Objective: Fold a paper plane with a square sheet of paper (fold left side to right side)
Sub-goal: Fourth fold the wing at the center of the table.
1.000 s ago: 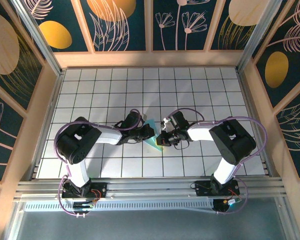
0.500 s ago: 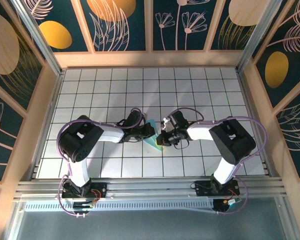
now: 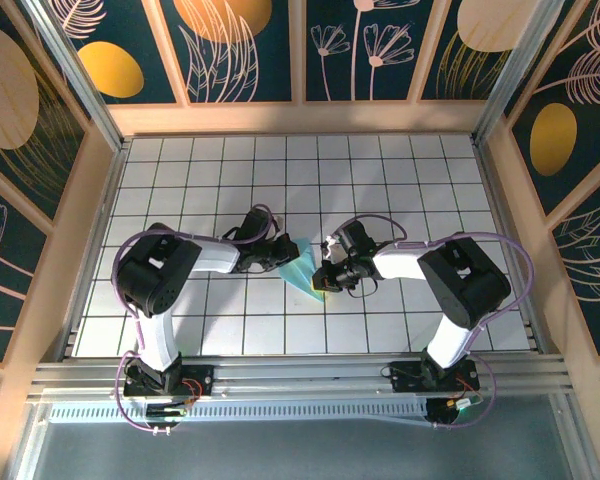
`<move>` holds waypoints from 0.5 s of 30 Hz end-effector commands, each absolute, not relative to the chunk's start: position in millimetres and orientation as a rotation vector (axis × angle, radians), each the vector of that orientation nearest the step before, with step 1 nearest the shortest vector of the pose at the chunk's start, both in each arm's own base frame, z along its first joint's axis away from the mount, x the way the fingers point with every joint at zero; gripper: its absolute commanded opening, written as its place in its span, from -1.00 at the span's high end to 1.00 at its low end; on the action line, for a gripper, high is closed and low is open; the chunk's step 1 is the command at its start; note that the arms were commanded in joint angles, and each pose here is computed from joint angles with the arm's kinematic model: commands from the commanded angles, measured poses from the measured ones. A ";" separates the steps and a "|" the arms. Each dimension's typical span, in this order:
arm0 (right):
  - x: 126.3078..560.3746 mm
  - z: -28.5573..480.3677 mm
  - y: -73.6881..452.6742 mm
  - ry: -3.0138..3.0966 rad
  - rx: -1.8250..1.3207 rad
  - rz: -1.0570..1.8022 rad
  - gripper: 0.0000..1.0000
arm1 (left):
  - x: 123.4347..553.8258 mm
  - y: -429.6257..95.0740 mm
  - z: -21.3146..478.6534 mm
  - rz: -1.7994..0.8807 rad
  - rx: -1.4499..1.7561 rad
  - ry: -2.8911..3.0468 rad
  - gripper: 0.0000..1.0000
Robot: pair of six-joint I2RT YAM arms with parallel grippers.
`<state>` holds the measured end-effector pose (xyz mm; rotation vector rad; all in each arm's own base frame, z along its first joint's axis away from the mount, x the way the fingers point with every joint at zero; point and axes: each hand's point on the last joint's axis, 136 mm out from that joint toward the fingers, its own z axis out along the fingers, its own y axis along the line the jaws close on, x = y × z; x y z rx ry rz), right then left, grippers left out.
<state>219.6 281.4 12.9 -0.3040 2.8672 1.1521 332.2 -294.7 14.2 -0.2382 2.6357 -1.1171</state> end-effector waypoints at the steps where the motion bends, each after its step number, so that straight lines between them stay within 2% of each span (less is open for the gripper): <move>1: 186.0 -35.0 238.3 3.121 -0.218 0.853 1.00 | 364.3 -243.7 -14.8 -0.834 -0.317 2.633 1.00; 9: 185.9 -32.3 240.6 3.111 -0.218 0.875 1.00 | 391.1 -216.4 -11.1 -0.813 -0.347 2.574 1.00; 15: 188.7 -28.8 244.9 3.090 -0.219 0.905 1.00 | 402.2 -214.6 18.9 -0.810 -0.273 2.509 1.00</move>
